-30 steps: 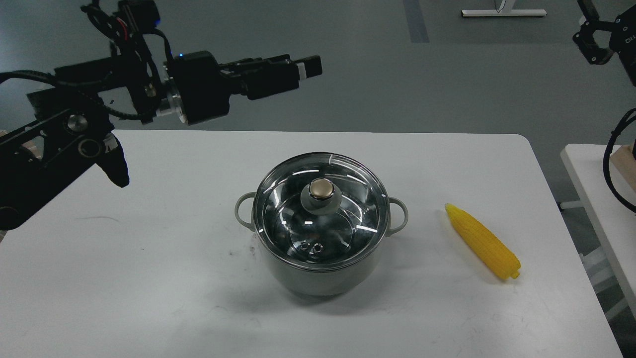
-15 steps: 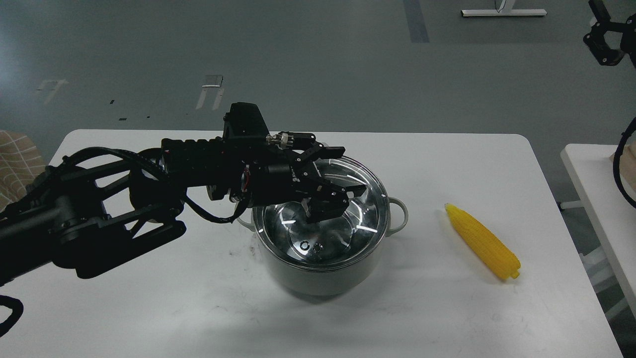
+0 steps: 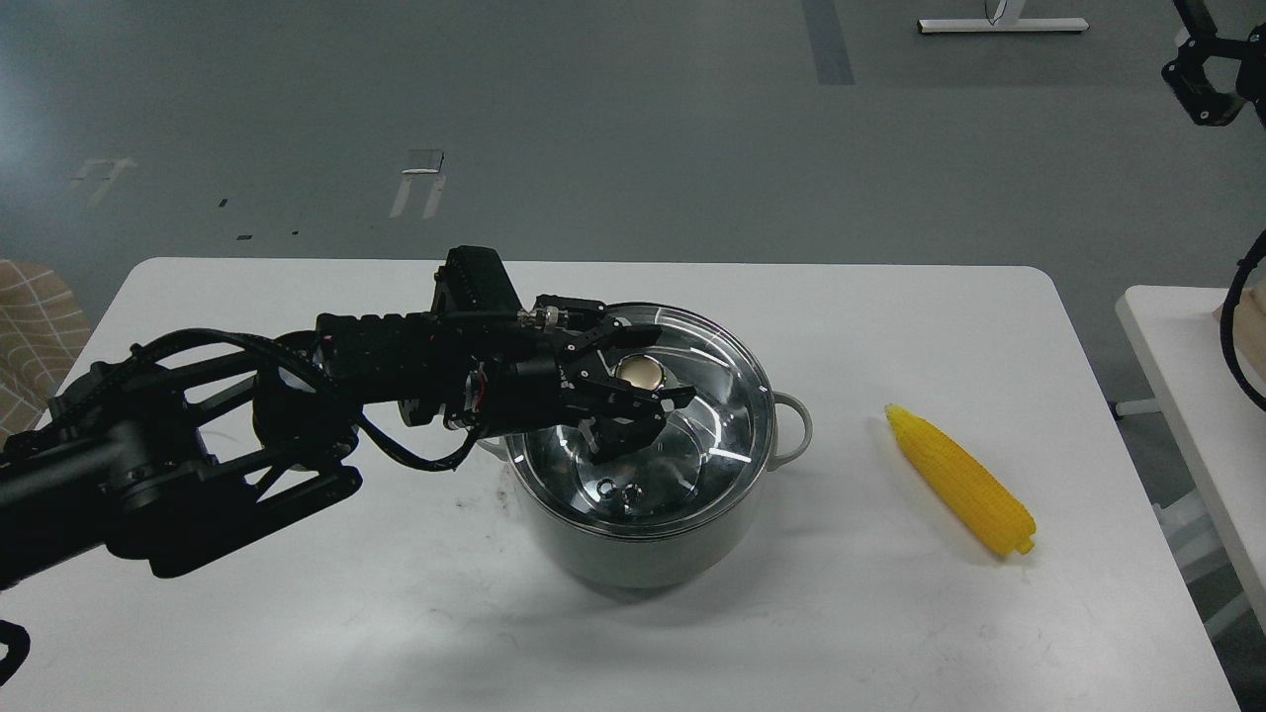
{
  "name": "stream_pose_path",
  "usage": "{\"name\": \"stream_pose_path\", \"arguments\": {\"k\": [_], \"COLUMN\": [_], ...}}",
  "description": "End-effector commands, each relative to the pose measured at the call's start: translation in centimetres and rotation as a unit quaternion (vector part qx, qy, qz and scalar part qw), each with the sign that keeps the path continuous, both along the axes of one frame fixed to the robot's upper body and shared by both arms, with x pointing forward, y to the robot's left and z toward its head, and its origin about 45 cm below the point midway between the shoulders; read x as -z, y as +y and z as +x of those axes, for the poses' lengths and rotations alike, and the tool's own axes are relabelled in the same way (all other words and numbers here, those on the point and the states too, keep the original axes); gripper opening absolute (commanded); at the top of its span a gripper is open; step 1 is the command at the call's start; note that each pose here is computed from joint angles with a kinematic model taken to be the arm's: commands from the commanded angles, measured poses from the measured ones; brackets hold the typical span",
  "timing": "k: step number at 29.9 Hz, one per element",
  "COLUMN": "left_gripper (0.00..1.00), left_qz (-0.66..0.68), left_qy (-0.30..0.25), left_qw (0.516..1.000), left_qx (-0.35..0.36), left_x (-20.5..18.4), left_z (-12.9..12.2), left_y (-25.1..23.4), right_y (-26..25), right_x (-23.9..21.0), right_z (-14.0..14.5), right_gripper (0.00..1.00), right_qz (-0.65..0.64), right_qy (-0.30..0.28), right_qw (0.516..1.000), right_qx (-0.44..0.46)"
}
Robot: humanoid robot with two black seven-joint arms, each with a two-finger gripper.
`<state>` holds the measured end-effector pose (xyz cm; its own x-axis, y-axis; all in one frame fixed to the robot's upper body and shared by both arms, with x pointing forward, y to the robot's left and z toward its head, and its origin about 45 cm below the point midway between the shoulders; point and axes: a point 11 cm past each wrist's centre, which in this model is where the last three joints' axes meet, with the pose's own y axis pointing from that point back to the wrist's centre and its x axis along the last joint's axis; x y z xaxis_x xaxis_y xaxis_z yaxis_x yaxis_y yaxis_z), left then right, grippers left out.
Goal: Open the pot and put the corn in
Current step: 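Grasp the brass knob of the glass lid with the left gripper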
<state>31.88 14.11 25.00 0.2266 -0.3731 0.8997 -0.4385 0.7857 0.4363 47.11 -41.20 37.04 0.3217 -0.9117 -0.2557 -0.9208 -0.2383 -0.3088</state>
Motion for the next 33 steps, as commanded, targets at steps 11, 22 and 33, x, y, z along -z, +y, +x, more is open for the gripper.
{"name": "stream_pose_path", "arguments": {"k": [11,22,33], "left_gripper": [0.68,0.29,0.18], "left_qz": [-0.007,-0.009,-0.029], "left_qy": [0.022,0.023,-0.03], "left_qw": [0.999,0.999,0.999], "left_qx": [-0.023,-0.027,-0.035], "left_x": [1.9,2.0,-2.6], "left_z": [-0.5,-0.5,0.5], "left_y": [1.2,1.5,2.3], "right_y": [0.4,0.2,0.3], "right_x": [-0.1,0.1,0.6], "right_z": [0.1,0.1,0.0], "right_gripper": [1.0,1.0,1.0], "right_qz": [0.001,0.001,0.0], "right_qy": [-0.002,0.001,0.006], "right_qw": [1.0,1.0,1.0], "right_qx": [-0.005,-0.002,-0.002]}}
